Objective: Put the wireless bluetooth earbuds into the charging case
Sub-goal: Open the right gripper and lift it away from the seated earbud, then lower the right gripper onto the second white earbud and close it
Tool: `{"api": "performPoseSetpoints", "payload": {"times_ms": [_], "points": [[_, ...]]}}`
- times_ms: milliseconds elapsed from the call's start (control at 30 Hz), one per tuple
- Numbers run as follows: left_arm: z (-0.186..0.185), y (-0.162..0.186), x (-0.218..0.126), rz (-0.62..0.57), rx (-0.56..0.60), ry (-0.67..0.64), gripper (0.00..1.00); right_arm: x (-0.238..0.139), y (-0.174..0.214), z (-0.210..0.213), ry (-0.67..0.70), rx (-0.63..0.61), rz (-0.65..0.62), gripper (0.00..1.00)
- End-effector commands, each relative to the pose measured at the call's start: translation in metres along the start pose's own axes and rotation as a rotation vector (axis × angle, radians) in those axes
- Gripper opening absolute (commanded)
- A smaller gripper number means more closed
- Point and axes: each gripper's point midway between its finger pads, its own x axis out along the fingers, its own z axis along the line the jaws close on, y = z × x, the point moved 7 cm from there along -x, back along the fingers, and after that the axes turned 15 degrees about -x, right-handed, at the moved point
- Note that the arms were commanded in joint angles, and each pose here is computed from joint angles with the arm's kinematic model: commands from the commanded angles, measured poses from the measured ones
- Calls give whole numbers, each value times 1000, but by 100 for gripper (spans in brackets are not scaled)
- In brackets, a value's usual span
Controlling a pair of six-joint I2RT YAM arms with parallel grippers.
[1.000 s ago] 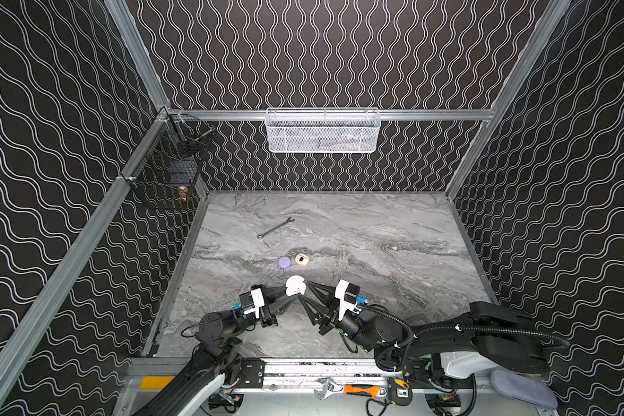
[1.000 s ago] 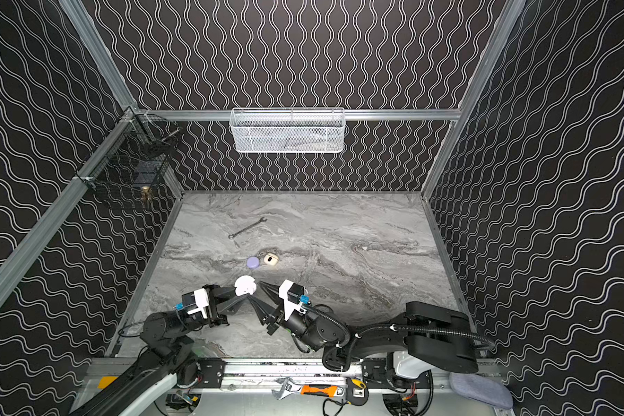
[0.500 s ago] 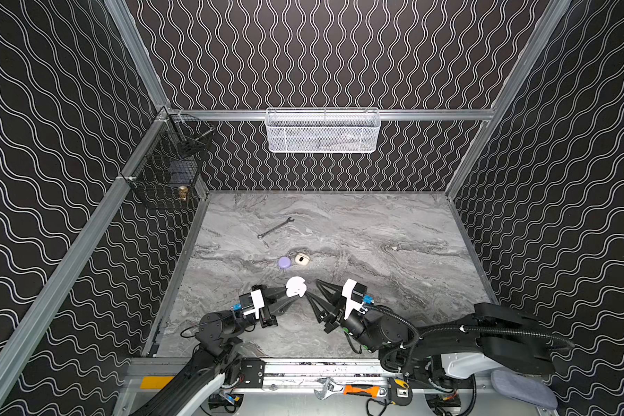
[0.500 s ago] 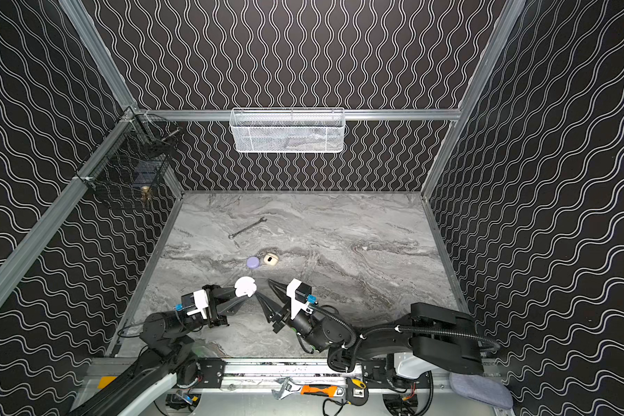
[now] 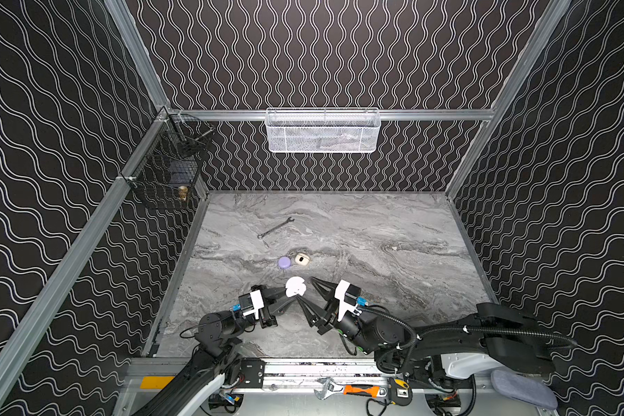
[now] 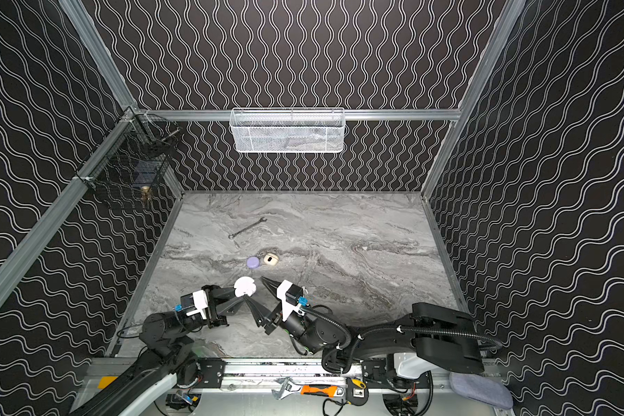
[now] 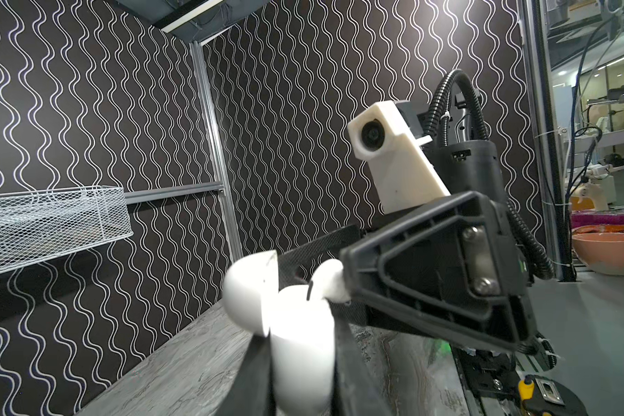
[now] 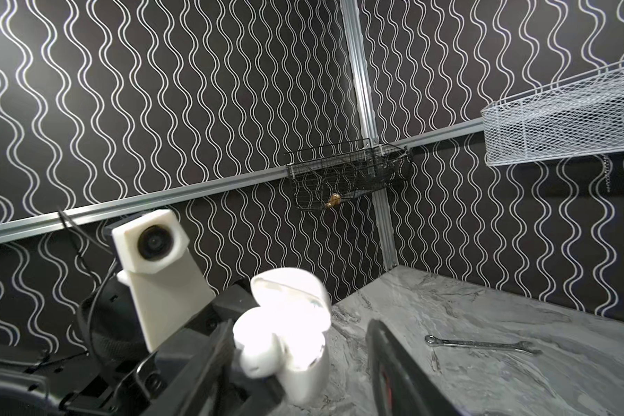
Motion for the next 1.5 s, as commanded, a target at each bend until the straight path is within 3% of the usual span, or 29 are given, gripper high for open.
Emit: {"api": "performPoseSetpoints", "payload": {"times_ms": [0,133,500,800,967,1067,1167,1300,1400,1467], "points": [[-2,-6,1,-20,35,5,0,3,4,-3,50,-13,32,53],[-2,-7,0,-23,39,-2,0,-2,5,-8,84,-11,21,42],[-2,-6,1,-22,28,4,0,-11,2,-11,65,-22,-6,40],[-3,-5,0,-19,33,10,0,-8,-1,-12,81,-46,26,33],[5,-2,1,0,19,-40,0,-13,-8,-23,158,-34,52,33],[13,4,2,23,-8,-105,0,-15,-1,-36,272,-8,178,33],[24,13,2,55,-44,-172,0,-24,20,-53,365,51,396,33],[37,28,1,102,-91,-254,0,-47,66,-85,399,146,698,33],[42,39,-4,112,-104,-306,0,-63,96,-106,451,168,874,39],[44,45,-8,124,-111,-326,0,-66,114,-112,414,200,980,45]]}}
